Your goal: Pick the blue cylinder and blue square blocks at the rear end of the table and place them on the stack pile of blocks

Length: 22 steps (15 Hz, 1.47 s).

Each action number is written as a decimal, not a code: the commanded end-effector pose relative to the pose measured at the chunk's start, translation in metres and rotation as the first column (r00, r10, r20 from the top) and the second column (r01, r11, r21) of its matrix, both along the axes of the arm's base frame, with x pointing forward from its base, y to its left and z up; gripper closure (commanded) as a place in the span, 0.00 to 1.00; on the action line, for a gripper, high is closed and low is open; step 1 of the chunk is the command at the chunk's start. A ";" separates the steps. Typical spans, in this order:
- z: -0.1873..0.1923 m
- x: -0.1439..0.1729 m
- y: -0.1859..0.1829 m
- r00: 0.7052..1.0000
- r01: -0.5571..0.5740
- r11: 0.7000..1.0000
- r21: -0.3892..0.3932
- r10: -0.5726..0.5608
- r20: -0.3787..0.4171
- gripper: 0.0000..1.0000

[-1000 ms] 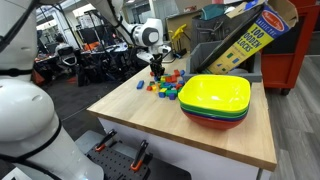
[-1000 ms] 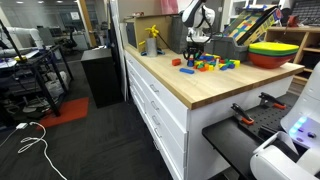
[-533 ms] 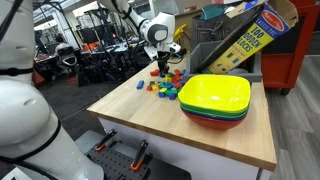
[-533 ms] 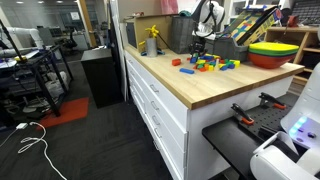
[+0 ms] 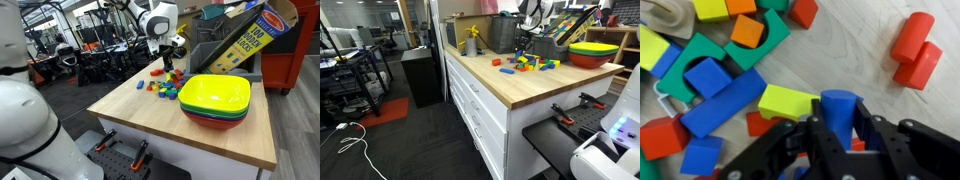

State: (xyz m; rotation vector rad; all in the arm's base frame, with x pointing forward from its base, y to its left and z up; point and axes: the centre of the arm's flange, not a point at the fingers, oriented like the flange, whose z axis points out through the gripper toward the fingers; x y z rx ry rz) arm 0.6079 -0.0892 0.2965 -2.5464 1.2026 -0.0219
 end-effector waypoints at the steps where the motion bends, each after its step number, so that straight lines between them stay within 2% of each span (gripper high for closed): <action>1: 0.014 -0.024 -0.009 0.995 0.101 0.993 -0.059 -0.100 0.021 0.92; 8: 0.017 -0.032 -0.025 0.963 0.270 0.955 -0.125 -0.270 0.017 0.92; 11: 0.004 -0.031 -0.028 0.945 0.322 0.929 -0.183 -0.327 0.001 0.92; 18: -0.030 -0.036 -0.033 0.899 0.399 0.877 -0.268 -0.431 -0.073 0.92; 22: -0.043 -0.033 -0.035 0.892 0.408 0.864 -0.295 -0.446 -0.075 0.92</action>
